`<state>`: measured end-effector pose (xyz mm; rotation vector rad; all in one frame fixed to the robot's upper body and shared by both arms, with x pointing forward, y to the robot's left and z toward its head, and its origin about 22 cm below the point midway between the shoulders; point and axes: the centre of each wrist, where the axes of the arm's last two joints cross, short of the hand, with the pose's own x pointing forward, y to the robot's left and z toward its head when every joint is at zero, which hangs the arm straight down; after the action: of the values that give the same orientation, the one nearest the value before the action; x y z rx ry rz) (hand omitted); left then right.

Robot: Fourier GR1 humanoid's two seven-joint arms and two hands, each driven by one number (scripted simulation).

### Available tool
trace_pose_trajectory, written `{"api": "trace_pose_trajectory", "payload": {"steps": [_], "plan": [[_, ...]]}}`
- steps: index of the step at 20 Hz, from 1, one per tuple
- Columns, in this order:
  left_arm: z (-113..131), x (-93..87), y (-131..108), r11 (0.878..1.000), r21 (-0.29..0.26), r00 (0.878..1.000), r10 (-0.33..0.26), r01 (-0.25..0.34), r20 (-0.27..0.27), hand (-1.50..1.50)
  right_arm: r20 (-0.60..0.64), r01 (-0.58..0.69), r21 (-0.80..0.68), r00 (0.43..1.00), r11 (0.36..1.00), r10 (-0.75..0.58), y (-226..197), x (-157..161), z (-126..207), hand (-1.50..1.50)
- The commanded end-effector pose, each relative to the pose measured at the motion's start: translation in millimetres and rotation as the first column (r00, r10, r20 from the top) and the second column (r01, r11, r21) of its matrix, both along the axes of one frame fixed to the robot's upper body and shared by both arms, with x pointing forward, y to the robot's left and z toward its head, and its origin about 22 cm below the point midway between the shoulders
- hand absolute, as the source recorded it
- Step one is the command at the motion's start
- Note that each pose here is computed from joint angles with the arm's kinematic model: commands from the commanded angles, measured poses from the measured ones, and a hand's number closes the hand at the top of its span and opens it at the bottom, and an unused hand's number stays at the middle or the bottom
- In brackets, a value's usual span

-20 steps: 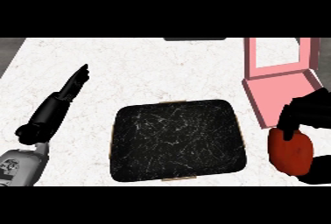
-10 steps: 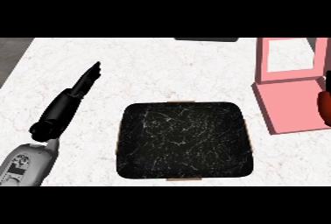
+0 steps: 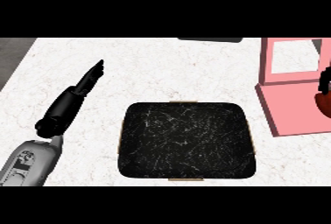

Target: Pick the bell pepper from the tray and place it in the cardboard box

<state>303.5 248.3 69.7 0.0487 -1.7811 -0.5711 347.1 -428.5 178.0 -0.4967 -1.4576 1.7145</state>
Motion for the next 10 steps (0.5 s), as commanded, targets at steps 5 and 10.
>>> {"api": "trace_pose_trajectory", "payload": {"steps": [5,10], "plan": [[1.2,0.4,-0.5,1.0,-0.01,1.0,-0.012,0.012,-0.001,0.0,-0.123,-0.202,0.123,0.968,0.972,0.217,-7.1,20.6,-6.4,-1.5],[-1.4,-5.0,3.9,1.0,0.017,1.0,-0.002,0.002,-0.014,0.0,-0.093,-0.128,0.615,0.968,0.778,0.233,8.7,29.5,-38.6,-1.5]]}}
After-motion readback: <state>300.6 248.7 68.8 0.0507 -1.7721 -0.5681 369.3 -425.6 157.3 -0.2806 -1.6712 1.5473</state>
